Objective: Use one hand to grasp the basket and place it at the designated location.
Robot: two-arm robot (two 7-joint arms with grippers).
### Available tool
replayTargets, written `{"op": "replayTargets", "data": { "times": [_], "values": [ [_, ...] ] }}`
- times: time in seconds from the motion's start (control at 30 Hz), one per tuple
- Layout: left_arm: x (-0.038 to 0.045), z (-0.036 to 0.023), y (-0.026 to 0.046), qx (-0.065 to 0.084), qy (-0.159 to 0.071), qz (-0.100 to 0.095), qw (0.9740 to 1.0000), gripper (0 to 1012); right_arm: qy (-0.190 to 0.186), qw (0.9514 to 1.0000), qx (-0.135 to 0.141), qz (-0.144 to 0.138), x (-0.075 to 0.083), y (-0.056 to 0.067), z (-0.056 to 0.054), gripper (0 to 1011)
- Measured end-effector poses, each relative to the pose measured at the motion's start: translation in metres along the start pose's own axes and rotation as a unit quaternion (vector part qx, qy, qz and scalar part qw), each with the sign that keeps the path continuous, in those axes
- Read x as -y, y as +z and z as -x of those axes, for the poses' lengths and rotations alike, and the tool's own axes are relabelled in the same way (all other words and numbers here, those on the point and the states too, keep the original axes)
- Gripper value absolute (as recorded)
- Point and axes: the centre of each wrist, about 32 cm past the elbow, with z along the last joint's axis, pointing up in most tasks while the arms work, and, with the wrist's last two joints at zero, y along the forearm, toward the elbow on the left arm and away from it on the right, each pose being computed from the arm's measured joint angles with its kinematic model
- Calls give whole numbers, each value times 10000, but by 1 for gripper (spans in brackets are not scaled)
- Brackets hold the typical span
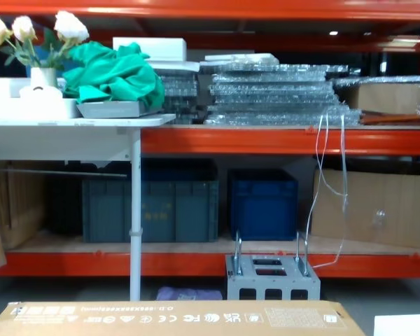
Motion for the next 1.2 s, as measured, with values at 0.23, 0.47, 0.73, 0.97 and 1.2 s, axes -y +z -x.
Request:
{"op": "replayTargets", "data": {
  "times": [0.23, 0.47, 0.73, 0.97, 1.2],
  "values": [
    [0, 0, -1, -1, 0, 0, 10000, 0, 104, 9999, -4, -78, -116, -34, -3, 242],
    [-1, 0, 2, 4, 1, 2, 10000, 0, 286, 9995, -10, -114, -242, -36, -8, 241],
    [0, 0, -1, -1, 0, -1, 10000, 0, 292, 9995, -15, -109, -236, -41, -6, 311],
    [0, 0, 0, -1, 0, 0, 10000, 0, 293, 9995, -11, -104, -241, -39, -4, 534],
    [0, 0, 0, 1, 0, 1, 10000, 0, 299, 9995, -5, -98, -249, -36, -3, 774]
  ]
}}
